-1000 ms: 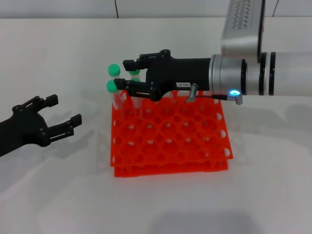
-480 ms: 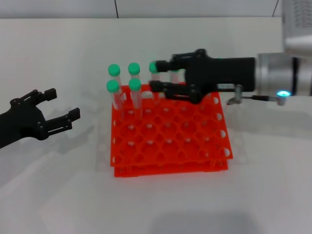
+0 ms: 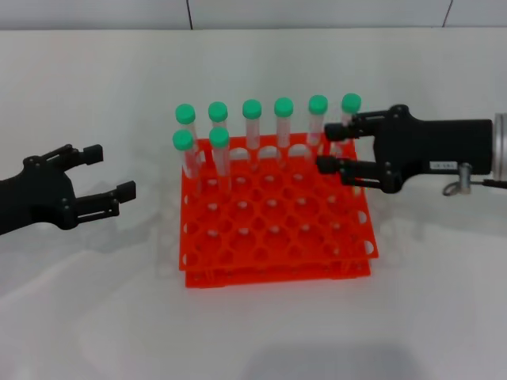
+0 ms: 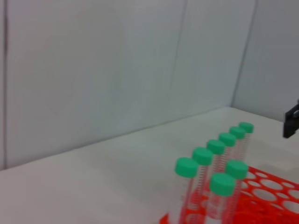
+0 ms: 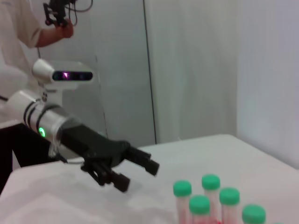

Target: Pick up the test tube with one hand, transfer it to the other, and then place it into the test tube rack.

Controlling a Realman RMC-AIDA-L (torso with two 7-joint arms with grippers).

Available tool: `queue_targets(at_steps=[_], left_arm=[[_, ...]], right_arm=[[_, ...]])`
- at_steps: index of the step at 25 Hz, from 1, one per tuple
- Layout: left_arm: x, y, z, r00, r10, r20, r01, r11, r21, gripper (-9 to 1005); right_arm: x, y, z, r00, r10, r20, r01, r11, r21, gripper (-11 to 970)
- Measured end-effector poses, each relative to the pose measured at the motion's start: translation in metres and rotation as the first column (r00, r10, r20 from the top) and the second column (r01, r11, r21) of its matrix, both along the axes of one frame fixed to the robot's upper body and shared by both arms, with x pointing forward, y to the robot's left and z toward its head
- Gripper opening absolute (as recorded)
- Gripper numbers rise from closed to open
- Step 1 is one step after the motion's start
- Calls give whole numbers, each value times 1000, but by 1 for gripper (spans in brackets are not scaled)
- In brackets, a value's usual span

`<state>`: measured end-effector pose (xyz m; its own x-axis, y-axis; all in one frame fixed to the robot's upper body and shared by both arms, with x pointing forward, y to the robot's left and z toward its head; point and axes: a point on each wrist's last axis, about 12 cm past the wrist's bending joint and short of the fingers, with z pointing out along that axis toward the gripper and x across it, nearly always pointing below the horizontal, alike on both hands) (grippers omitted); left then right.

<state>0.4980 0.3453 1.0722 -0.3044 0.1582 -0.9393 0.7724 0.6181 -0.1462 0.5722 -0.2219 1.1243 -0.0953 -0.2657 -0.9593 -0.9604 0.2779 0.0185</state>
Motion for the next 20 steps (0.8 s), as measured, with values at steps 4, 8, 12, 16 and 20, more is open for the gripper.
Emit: queue_targets(at_steps=[4, 8, 12, 16, 20], left_arm=[[0, -1, 2, 999, -41, -15, 41, 999, 8, 893], [-1, -2, 4, 998, -60, -16, 60, 998, 7, 893], [-5, -2, 6, 996, -86, -14, 86, 996, -4, 893], [-8, 1, 8, 994, -107, -19, 107, 994, -1, 893], [-9, 1, 8, 993, -116, -24, 116, 993, 1, 893]], right_arm=[[-4, -13, -6, 1000, -20, -13, 20, 999, -27, 527], [-10, -24, -13, 998, -60, -26, 60, 998, -27, 535], [-16, -29, -22, 996, -89, -31, 88, 996, -28, 543], [-22, -29, -31, 995, -99, -35, 98, 995, -29, 694], [-23, -27, -39, 992, -122, -44, 120, 992, -29, 769]])
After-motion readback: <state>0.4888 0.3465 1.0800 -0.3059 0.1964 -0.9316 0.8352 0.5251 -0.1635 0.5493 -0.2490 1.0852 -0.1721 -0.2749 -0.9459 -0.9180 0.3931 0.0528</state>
